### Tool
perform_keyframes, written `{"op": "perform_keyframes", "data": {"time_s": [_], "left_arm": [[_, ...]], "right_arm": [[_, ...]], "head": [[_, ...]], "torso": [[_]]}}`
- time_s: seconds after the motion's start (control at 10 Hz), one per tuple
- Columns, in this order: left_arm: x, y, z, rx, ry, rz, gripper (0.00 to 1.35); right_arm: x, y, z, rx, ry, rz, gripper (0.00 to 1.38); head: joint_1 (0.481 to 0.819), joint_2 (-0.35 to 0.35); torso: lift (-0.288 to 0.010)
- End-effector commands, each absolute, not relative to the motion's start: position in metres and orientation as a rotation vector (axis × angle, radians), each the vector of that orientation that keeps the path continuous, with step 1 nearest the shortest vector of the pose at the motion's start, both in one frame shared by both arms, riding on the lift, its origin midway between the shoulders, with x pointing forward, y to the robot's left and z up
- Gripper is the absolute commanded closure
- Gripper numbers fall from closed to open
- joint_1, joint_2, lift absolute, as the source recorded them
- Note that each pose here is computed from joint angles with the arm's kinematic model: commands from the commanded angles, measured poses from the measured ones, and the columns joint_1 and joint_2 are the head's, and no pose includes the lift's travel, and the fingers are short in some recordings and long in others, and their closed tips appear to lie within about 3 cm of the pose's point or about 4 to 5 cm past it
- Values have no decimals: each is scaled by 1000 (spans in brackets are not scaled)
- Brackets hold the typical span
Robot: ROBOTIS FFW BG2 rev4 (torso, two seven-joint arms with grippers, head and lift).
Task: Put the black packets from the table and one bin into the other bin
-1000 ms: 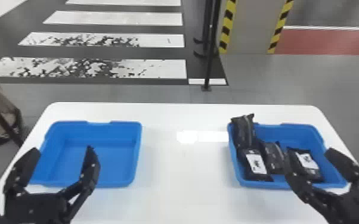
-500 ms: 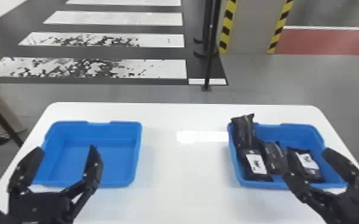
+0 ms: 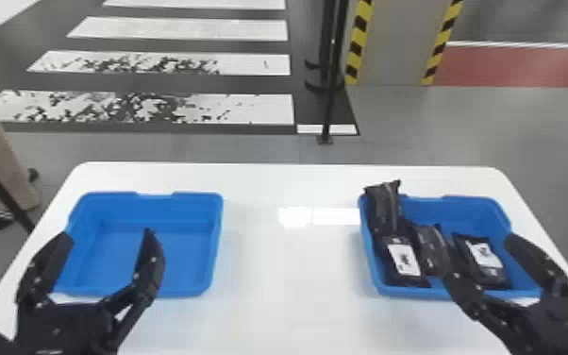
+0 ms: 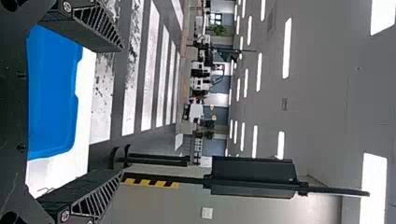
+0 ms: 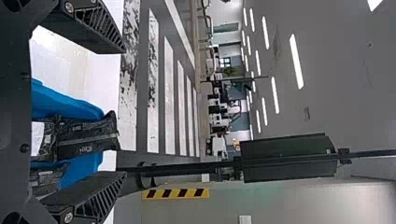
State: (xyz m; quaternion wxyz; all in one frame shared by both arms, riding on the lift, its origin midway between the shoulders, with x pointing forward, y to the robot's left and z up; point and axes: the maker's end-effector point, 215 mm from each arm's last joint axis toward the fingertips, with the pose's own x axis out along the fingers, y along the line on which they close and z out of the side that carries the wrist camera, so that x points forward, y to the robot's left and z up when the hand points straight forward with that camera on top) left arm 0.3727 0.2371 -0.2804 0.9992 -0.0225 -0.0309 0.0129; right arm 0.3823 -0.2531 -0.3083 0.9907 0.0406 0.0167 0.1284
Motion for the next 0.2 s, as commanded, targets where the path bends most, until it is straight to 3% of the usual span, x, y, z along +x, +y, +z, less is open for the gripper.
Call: {"op": "perform_keyframes", "data": {"time_s": [0.0, 0.1], "left_arm": [[373, 237, -280, -47, -64, 26, 99], [373, 237, -280, -47, -64, 26, 99]], "right_arm": [[382, -253, -308, 81, 33, 257, 90], [382, -253, -306, 80, 26, 257, 90]], "head": [[695, -25], [695, -24]], "torso": [[-110], [-110]]}}
